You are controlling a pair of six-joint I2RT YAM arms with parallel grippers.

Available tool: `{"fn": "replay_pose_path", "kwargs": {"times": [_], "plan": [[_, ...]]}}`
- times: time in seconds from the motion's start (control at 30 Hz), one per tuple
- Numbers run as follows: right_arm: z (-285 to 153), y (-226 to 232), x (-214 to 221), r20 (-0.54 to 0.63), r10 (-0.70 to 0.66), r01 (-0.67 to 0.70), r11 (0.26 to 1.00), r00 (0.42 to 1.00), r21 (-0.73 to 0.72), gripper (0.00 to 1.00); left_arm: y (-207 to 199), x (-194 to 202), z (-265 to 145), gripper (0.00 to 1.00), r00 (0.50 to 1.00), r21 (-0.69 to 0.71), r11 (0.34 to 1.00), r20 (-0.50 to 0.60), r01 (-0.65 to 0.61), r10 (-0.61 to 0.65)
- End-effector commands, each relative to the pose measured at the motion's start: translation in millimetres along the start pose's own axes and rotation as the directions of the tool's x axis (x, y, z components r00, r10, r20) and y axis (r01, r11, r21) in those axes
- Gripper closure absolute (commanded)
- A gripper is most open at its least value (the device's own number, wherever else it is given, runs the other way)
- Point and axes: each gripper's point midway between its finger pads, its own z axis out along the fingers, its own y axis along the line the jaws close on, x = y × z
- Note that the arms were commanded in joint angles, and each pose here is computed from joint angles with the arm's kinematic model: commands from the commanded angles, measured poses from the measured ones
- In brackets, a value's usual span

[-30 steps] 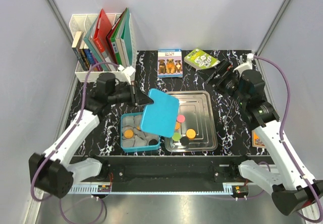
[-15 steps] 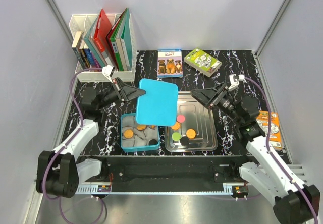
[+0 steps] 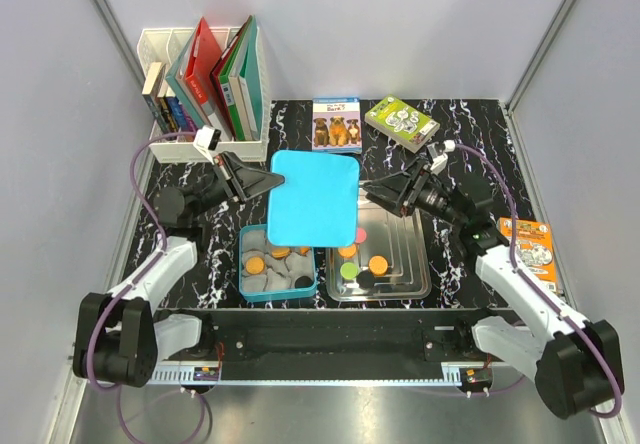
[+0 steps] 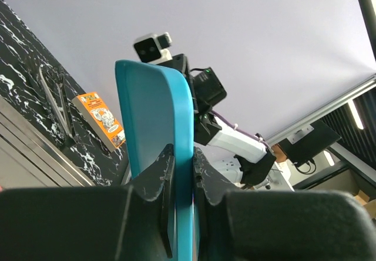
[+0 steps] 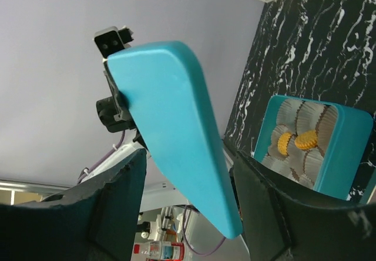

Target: Pack the cookies

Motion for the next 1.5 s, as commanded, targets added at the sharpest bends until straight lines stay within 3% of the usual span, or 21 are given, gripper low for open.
{"fn": "replay_pose_path", "kwargs": {"times": [0.0,0.17,0.3,0.4,0.43,0.5,0.57,0.6,0.67,0.7,0.73,0.77,0.8,0.9,0.97,1.13,1.27,1.47], "plan": [[9.2,0.7,3.2,-0.051,-0.057,0.054,0.998,0.997,-0.043,0.32,-16.7,-2.9,-1.6,1.00,0.999,0.078,0.996,0.025,-0.050,0.048],[25.4,10.7,19.3,-0.119,-0.068,0.054,0.992,0.991,-0.114,0.33,-11.4,-2.8,-2.3,1.00,0.999,0.078,0.996,0.033,-0.030,0.028],[41.9,14.1,33.3,-0.168,-0.102,0.080,0.988,0.981,-0.132,0.39,-10.3,-2.0,-2.8,1.00,0.999,0.084,0.996,0.031,-0.019,0.017],[45.1,16.2,34.1,-0.168,-0.105,0.081,0.986,0.980,-0.144,0.61,-8.3,-0.2,-3.3,1.00,1.000,0.080,0.997,0.024,-0.014,0.012],[45.2,14.8,33.9,-0.165,-0.104,0.081,0.987,0.981,-0.140,0.76,-7.6,-0.4,-2.8,1.00,1.000,0.075,0.997,0.019,-0.011,0.010],[42.4,16.8,31.4,-0.143,-0.121,0.102,0.986,0.982,-0.134,0.92,2.4,2.4,-2.0,0.83,1.000,0.029,1.000,-0.011,0.003,-0.002],[40.1,12.4,31.1,-0.142,-0.148,0.136,0.987,0.979,-0.089,1.00,2.0,1.2,-0.9,0.70,0.999,-0.004,1.000,-0.028,-0.024,0.024],[37.1,17.4,27.4,-0.122,-0.170,0.161,0.984,0.978,-0.081,1.00,24.9,2.2,-1.8,0.62,0.999,-0.103,0.995,-0.035,-0.010,0.007],[33.2,14.9,26.0,-0.127,-0.207,0.206,0.978,0.970,-0.027,1.00,30.9,-15.1,-0.8,0.57,0.997,-0.235,0.969,0.017,-0.076,0.082],[30.2,19.5,23.9,-0.115,-0.227,0.226,0.974,0.967,-0.019,1.00,71.4,-1.5,-18.9,0.52,0.998,-0.432,0.900,-0.024,-0.057,0.052],[29.3,22.6,21.5,-0.112,-0.241,0.241,0.971,0.964,-0.011,1.00,71.8,-12.3,-22.6,0.51,0.995,-0.506,0.858,-0.010,-0.091,0.100],[27.4,14.4,24.2,-0.133,-0.238,0.243,0.970,0.962,0.025,1.00,82.6,-25.0,-36.7,0.51,0.986,-0.617,0.780,0.048,-0.098,0.162],[27.8,10.2,25.3,-0.146,-0.235,0.243,0.969,0.961,0.040,1.00,96.6,-17.7,-55.2,0.50,0.987,-0.704,0.704,0.029,-0.090,0.155],[32.0,-7.9,38.1,-0.225,-0.179,0.196,0.979,0.958,0.057,0.99,109.5,-28.7,-98.3,0.50,0.968,-0.865,0.500,0.094,-0.036,0.233],[38.8,-26.2,46.2,-0.262,-0.111,0.135,0.988,0.959,0.075,1.00,110.8,-34.0,-121.0,0.50,0.948,-0.914,0.406,0.127,-0.002,0.291],[52.6,-43.3,66.6,-0.321,-0.066,0.079,0.997,0.945,0.027,1.00,111.6,-22.5,-144.2,0.52,0.943,-0.942,0.336,0.136,0.028,0.303],[69.8,-55.9,82.1,-0.380,-0.028,0.034,0.999,0.925,0.010,1.00,117.3,-14.0,-170.4,0.53,0.937,-0.968,0.235,0.159,0.086,0.312],[94.4,-60.4,95.1,-0.422,0.017,-0.030,0.999,0.906,-0.025,1.00,123.3,-1.8,-188.1,0.54,0.934,-0.975,0.184,0.177,0.124,0.311]]}}
